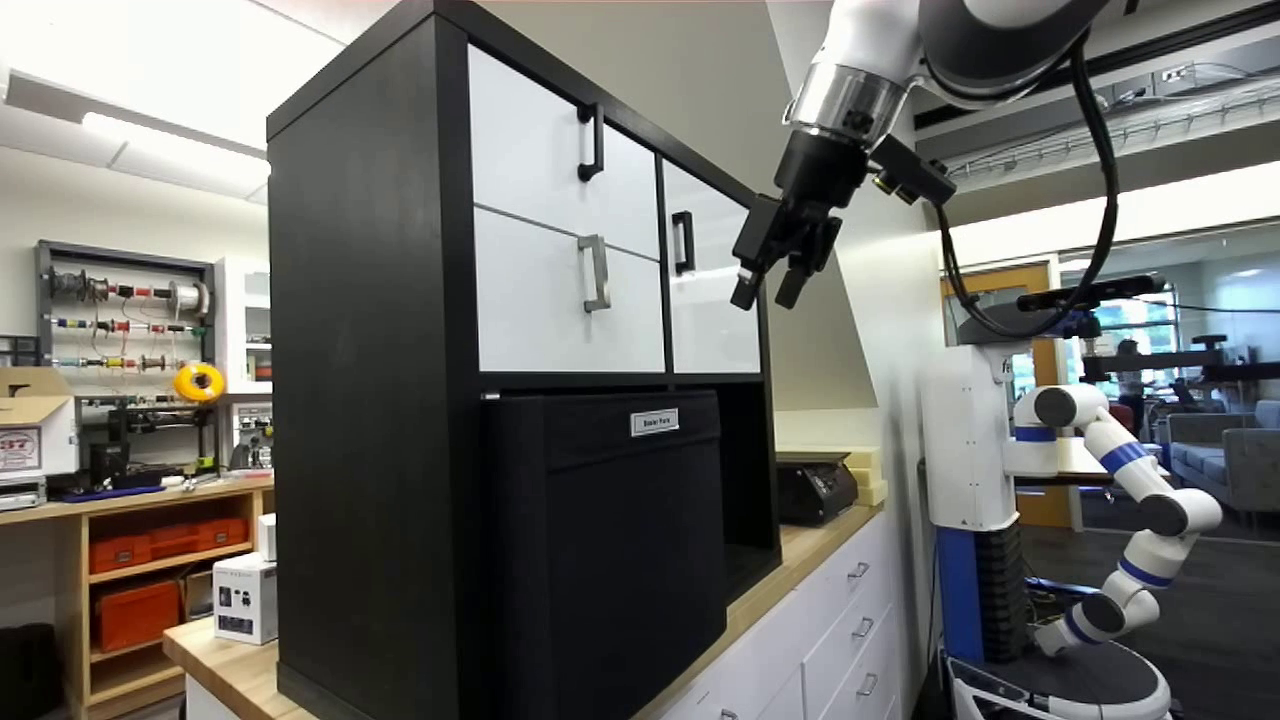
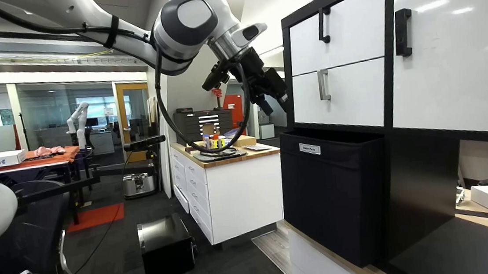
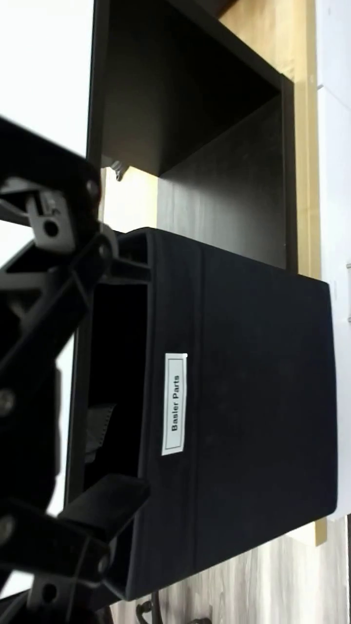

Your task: Open the bottom drawer on the left side of the cabinet

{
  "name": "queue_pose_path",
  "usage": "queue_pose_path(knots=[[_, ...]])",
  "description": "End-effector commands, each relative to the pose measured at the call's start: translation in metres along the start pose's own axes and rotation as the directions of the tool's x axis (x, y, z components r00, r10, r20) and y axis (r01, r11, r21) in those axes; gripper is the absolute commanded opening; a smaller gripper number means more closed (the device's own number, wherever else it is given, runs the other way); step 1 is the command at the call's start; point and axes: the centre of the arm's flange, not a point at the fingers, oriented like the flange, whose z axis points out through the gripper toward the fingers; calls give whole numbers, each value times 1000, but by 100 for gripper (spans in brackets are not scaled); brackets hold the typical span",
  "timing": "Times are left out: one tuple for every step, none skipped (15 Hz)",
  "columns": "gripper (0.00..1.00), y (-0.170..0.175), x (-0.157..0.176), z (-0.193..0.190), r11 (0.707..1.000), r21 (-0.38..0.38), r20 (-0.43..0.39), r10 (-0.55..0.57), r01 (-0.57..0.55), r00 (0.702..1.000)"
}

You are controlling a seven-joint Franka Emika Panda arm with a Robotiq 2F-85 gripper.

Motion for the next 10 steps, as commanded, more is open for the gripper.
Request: queue_pose_path(knots=[[100,6,36,10,999,36,-61,-28,30,998],[100,5,43,12,998,43,-74,-32,35,997],[100,4,50,14,998,50,-84,-37,42,996],[100,3,56,16,997,56,-93,-42,48,995],[100,0,61,17,997,59,-100,-48,54,994],[100,-2,65,19,996,60,-102,-53,59,993],[100,-1,46,16,998,39,-79,-40,43,996],[100,-2,51,18,998,42,-81,-43,47,996],[100,-4,54,19,998,43,-82,-46,50,996],[100,-4,55,20,998,44,-82,-47,51,996]])
